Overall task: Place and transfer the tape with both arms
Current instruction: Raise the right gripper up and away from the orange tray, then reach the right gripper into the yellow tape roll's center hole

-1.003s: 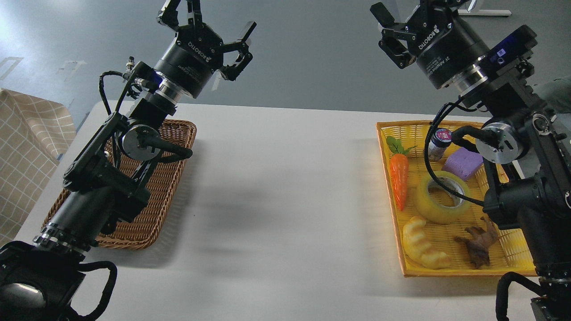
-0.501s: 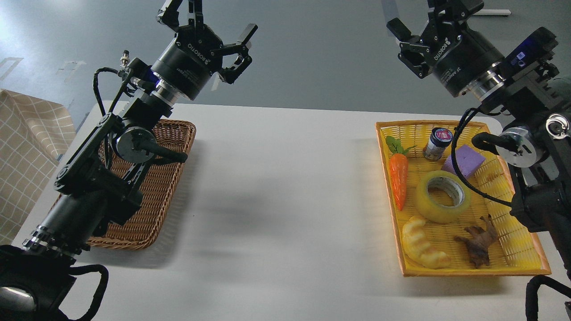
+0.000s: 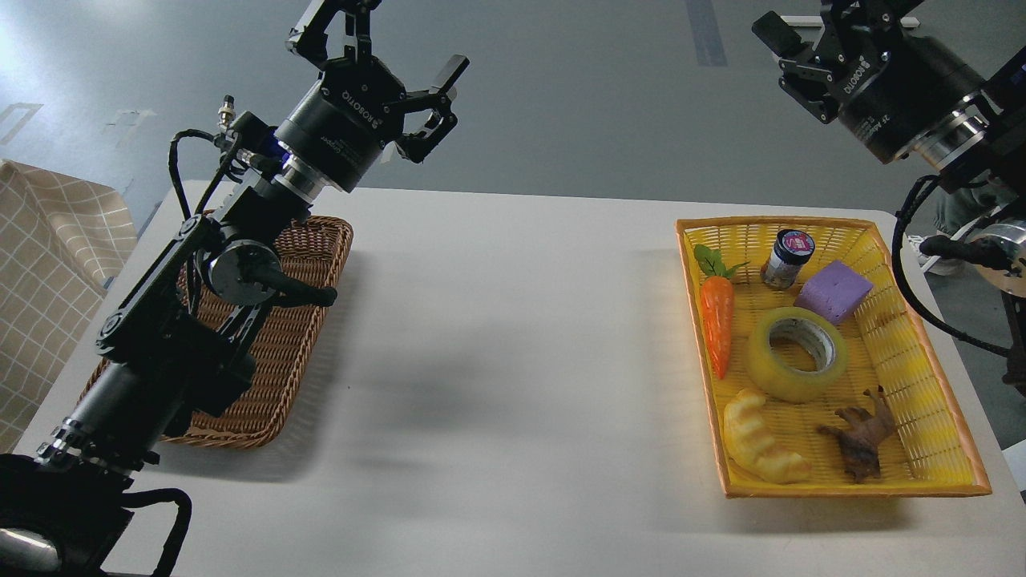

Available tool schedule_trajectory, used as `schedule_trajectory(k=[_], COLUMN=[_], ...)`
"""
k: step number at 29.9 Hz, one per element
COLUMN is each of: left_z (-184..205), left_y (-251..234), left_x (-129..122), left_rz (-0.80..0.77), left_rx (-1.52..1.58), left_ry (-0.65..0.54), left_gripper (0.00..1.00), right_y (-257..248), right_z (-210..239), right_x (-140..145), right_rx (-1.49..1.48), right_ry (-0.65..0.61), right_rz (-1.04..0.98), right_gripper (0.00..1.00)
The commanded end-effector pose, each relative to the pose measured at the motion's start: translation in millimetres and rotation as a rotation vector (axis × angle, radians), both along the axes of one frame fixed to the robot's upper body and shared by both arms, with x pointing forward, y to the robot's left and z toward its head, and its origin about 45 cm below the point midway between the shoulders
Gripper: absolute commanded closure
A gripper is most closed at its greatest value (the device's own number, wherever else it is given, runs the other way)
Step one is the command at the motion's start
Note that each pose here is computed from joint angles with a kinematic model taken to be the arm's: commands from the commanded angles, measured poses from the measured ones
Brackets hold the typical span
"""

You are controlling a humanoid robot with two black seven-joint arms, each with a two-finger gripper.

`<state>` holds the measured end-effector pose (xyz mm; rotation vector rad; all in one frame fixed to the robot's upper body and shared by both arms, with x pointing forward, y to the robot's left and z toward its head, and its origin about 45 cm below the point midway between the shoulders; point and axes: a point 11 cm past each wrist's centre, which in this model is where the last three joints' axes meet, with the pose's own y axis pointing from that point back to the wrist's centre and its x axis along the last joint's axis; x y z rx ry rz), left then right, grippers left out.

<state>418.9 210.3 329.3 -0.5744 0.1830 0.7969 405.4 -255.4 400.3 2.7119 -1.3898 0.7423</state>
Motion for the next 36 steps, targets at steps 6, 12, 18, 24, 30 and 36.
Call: schedule_trajectory(k=[6, 12, 18, 24, 30, 36], left_z=[0.2, 0.6, 2.1, 1.9, 1.9, 0.6], left_y=[1.4, -1.5, 0.1, 2.6, 1.0, 1.6], left_x=[0.1, 0.0, 0.5, 1.1, 1.0, 1.0], left_rz=[0.004, 0.001, 0.005, 0.011, 0.009, 0.01], left_rx=[-0.002, -0.016, -0.023, -0.02, -0.028, -0.025], left_ry=[-0.001, -0.001, -0.003, -0.003, -0.002, 0.001], left_gripper=[0.02, 0.02, 0.02, 0.02, 0.02, 0.02], right_y=[-37.7, -55.6, -81.8, -112.1, -125.1, -124.8], right_z=[28.2, 31.1, 0.5, -2.3, -38.7, -85.4], right_x=[-30.5, -38.3, -41.7, -44.7, -37.7, -39.0], right_rx=[-0.095, -0.134, -0.335, -0.644, -1.036, -1.277], right_ry=[-0.118, -0.117, -0.037, -0.028, -0.033, -0.003], right_rz=[0.01, -0.035, -0.124, -0.2, -0.251, -0.205], right_gripper=[0.0, 0.0, 0.0, 0.0, 0.01, 0.02])
